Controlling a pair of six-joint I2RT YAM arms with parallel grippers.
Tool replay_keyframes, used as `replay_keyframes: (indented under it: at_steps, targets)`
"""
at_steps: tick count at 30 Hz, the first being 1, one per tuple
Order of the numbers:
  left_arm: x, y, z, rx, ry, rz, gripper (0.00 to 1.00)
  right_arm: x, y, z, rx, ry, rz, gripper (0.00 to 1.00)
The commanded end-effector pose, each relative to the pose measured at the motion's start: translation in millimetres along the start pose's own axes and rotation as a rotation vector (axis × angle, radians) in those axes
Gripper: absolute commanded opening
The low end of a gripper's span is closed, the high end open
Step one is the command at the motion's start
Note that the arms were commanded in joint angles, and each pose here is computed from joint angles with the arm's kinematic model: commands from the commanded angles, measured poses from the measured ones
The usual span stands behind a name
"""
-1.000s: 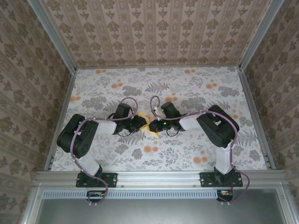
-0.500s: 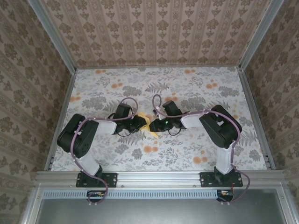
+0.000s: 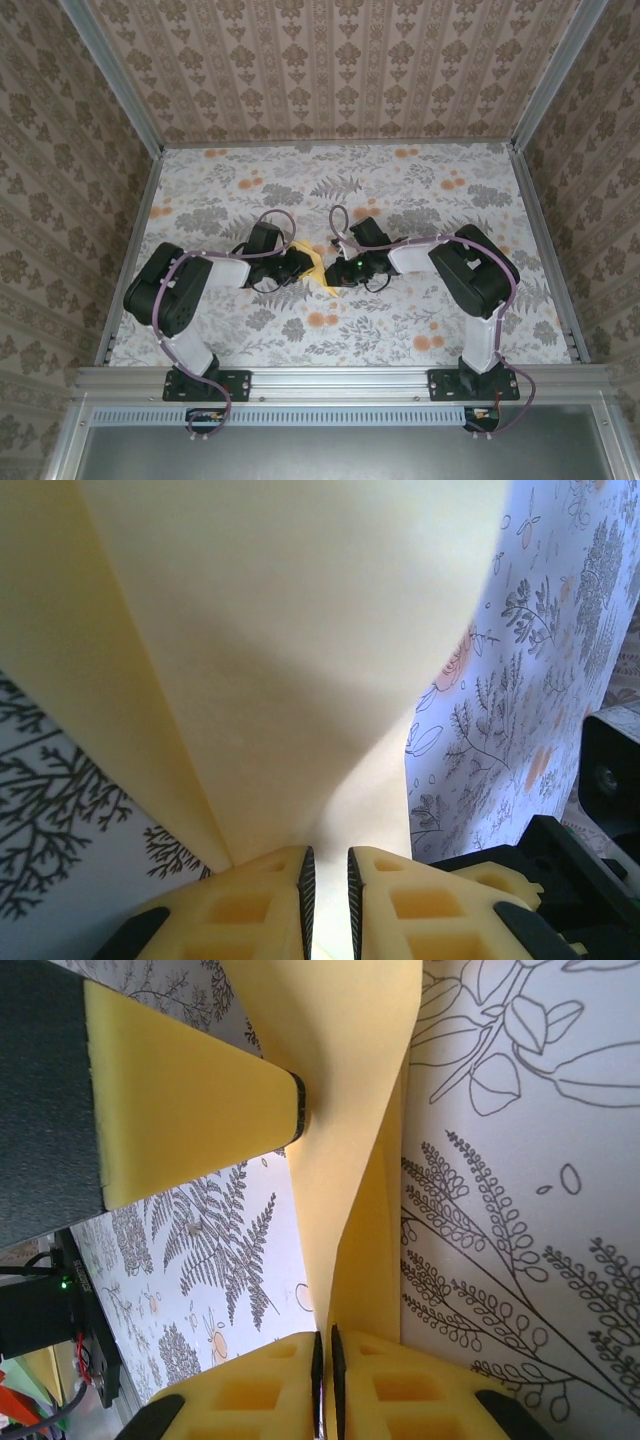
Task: Fold a paper plane with a square sheet of paper (pick it up from the middle)
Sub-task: Fold the wing for the fifth time at the center of the table.
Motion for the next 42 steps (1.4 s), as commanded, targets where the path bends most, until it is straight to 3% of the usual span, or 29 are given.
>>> replay_keyframes:
  at_steps: [1, 15, 29, 37, 42]
  targets:
    - [1, -4, 17, -0.054, 0.028, -0.003, 0.20, 6, -6, -13, 0.037, -0.055, 0.046, 0.14]
    - [2, -4, 32, -0.116, 0.067, 0.000, 0.15, 8, 13, 6, 0.018, -0.056, 0.065, 0.21]
    - [3, -3, 38, -0.141, 0.081, 0.003, 0.13, 30, -2, -22, 0.088, -0.145, 0.155, 0.14]
    - [2, -3, 39, -0.151, 0.082, 0.004, 0.10, 6, 40, 16, 0.104, -0.035, 0.002, 0.28]
    - [3, -4, 39, -0.156, 0.080, 0.006, 0.08, 0, 53, 34, 0.142, 0.026, -0.059, 0.24]
Point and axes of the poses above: each hand's point on the last joint's axis, 136 mm out from that joint toward the fingers, its own y axis back along the fingers, its own z axis along the line the jaws close on, x = y × z, the point moved 3 cm from there along y, back along the fingers, and after that the axes turned 3 degrees about y, right-handed, at the moved point
